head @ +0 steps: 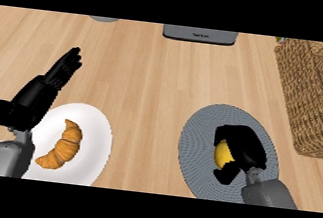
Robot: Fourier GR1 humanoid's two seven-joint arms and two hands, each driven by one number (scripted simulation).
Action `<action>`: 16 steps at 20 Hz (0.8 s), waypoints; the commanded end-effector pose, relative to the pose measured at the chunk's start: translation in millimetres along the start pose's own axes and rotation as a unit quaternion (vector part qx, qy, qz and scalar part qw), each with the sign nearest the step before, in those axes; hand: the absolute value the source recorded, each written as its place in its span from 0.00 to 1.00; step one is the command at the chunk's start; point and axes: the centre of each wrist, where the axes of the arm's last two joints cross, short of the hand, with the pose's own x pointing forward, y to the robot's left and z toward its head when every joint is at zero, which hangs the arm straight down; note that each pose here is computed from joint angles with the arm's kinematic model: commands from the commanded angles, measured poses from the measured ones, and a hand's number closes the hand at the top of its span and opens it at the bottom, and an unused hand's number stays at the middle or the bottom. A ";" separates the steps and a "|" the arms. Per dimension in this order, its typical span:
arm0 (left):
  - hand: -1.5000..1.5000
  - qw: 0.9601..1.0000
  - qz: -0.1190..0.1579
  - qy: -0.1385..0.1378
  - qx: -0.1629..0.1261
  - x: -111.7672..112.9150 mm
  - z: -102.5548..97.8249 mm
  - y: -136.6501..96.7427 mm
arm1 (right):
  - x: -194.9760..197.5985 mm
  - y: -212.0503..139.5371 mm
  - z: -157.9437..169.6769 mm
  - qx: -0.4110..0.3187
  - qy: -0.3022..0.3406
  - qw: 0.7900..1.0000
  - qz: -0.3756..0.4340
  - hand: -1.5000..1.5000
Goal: Pick the lemon from the placemat and place it in the basket
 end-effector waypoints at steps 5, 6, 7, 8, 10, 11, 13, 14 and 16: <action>0.50 1.000 -0.004 -0.003 0.012 12.3 -0.5 4.3 | -90.1 -1.6 92.7 0.011 -0.093 0.994 0.057 1.00; 0.50 1.000 -0.002 0.004 0.010 1.8 12.2 -7.8 | -98.7 -5.3 101.3 -0.002 -0.100 0.993 0.054 1.00; 0.50 1.000 -0.007 0.004 0.004 0.3 15.5 1.5 | -100.1 -14.5 111.9 -0.020 -0.102 0.994 0.039 1.00; 0.50 1.000 -0.001 0.004 0.007 -5.3 12.7 -12.4 | -105.5 -11.2 118.9 -0.022 -0.105 0.994 0.026 1.00; 0.50 1.000 -0.007 0.005 0.012 1.5 -4.2 -8.2 | -100.0 -21.6 132.3 -0.031 -0.125 0.991 -0.025 1.00; 0.50 1.000 -0.003 0.010 0.003 -11.3 16.1 9.0 | -108.9 -32.0 126.9 -0.035 -0.127 0.989 -0.068 1.00; 0.50 1.000 -0.002 -0.002 0.007 2.8 15.5 -6.2 | -114.3 -29.3 143.4 -0.043 -0.144 0.981 -0.121 1.00; 0.50 1.000 -0.009 0.003 0.015 9.9 10.1 16.0 | -97.6 -44.5 140.2 -0.058 -0.161 0.974 -0.148 1.00; 0.50 1.000 -0.007 0.011 0.023 -6.1 17.8 7.3 | -93.6 -36.2 150.7 -0.110 -0.187 0.952 -0.215 1.00</action>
